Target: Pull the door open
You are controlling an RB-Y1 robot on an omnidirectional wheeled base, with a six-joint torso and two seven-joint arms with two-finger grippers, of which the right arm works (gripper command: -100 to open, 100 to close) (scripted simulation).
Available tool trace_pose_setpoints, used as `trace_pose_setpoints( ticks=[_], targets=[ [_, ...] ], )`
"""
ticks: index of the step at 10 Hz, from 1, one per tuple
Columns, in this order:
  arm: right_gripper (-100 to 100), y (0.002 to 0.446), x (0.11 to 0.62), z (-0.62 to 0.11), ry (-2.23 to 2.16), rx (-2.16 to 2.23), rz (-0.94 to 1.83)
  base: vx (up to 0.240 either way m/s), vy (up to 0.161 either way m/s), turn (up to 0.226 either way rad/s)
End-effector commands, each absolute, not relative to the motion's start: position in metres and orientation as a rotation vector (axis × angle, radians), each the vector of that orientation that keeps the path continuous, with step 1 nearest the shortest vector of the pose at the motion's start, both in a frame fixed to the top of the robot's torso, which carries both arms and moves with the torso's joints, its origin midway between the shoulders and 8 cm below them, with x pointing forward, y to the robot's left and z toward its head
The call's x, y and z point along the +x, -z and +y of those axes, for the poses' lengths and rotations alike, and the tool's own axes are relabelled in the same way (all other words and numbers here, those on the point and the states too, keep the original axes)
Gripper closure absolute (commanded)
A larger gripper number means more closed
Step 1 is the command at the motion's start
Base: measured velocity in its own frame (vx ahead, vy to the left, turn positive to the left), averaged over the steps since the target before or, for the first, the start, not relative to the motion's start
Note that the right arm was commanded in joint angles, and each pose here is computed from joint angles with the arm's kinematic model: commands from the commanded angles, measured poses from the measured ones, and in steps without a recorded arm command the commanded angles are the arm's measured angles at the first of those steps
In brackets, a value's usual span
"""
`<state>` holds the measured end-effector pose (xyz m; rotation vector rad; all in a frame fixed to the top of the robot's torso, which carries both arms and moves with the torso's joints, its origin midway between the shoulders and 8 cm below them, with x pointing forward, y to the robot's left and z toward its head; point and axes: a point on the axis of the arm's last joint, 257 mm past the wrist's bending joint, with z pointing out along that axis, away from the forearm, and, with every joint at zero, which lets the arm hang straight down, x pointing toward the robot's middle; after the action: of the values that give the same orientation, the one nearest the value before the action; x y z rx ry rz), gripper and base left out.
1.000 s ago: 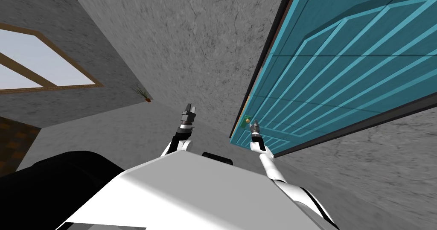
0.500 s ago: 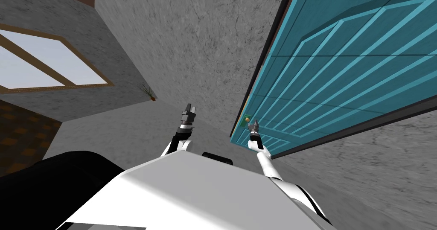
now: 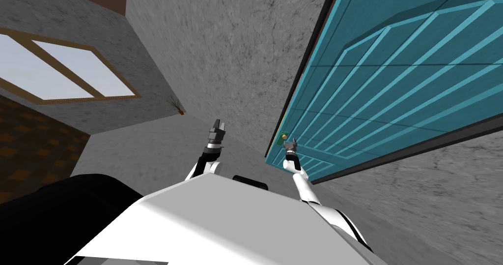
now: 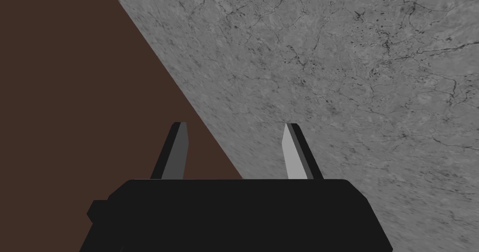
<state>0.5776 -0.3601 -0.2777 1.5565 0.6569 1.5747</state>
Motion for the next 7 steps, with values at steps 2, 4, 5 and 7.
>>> trace_pose_setpoints(
  ticks=[2, 4, 5, 7],
  targets=[
    [-100, 0.28, 0.58, -0.355, -1.65, 1.639, 0.553, -0.075, -0.039, 0.05],
    [-100, 0.281, 0.582, -0.352, -1.696, 1.688, 0.486, -0.062, -0.029, 0.059],
    [-100, 0.283, 0.584, -0.349, -1.727, 1.725, 0.434, -0.078, -0.056, 0.094],
    [-100, 0.284, 0.585, -0.346, -1.775, 1.773, 0.359, -0.064, -0.03, 0.055]
  ],
)
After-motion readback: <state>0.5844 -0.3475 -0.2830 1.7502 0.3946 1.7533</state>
